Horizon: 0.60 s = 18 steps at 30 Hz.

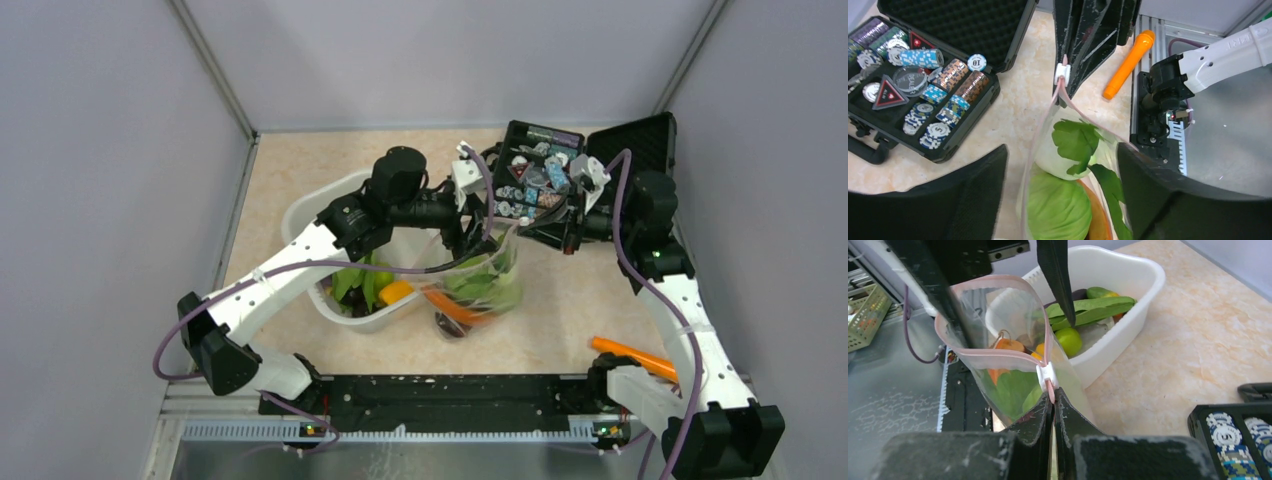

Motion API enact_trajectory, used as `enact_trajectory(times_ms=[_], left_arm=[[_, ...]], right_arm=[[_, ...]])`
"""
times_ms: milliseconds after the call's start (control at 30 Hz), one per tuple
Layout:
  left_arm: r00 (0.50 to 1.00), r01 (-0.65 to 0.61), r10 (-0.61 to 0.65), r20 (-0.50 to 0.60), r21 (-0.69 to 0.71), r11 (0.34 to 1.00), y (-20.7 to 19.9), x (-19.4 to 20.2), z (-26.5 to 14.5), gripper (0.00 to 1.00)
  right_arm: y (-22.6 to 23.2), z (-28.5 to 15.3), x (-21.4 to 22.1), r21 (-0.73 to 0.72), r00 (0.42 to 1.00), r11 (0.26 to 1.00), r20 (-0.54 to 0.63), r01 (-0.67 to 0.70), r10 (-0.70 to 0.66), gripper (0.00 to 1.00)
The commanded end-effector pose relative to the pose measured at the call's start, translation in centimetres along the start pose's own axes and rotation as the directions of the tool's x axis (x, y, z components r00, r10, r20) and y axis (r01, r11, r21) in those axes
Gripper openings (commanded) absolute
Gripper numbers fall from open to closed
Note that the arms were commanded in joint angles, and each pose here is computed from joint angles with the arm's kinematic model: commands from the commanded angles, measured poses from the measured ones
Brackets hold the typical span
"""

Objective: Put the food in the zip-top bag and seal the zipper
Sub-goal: Zip the zipper food storage bag at the center of the board.

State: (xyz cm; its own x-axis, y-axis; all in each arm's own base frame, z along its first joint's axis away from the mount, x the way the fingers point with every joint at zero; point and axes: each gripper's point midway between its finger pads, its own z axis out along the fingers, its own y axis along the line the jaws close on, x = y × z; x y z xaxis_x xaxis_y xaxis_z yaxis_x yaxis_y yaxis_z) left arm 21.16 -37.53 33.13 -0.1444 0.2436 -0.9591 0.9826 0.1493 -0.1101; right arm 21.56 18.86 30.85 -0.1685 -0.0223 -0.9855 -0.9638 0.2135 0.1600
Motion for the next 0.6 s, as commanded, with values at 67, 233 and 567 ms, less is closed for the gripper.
enact_trajectory(times_ms=[67,233,567], left_arm=[[0.987,-0.086,0.085,0.135,0.0,0.996,-1.5,-5.7,-2.7,0.94],[0.974,-0.09,0.084,0.21,0.02,0.996,-2.9,-8.7,-4.1,0.99],[0.999,-0.039,0.039,-0.002,-0.096,0.995,-0.5,-4.4,-0.7,0.99]], right_arm=[[-0.4,-0.3,-1.5,0.088,1.0,0.996,0.007,0.024,-0.025,0.0],[-0.2,-0.3,-1.5,0.09,1.0,0.996,0.005,0.021,-0.022,0.0],[0.1,-0.5,-2.5,0.104,0.998,0.993,0.019,0.052,-0.054,0.0]])
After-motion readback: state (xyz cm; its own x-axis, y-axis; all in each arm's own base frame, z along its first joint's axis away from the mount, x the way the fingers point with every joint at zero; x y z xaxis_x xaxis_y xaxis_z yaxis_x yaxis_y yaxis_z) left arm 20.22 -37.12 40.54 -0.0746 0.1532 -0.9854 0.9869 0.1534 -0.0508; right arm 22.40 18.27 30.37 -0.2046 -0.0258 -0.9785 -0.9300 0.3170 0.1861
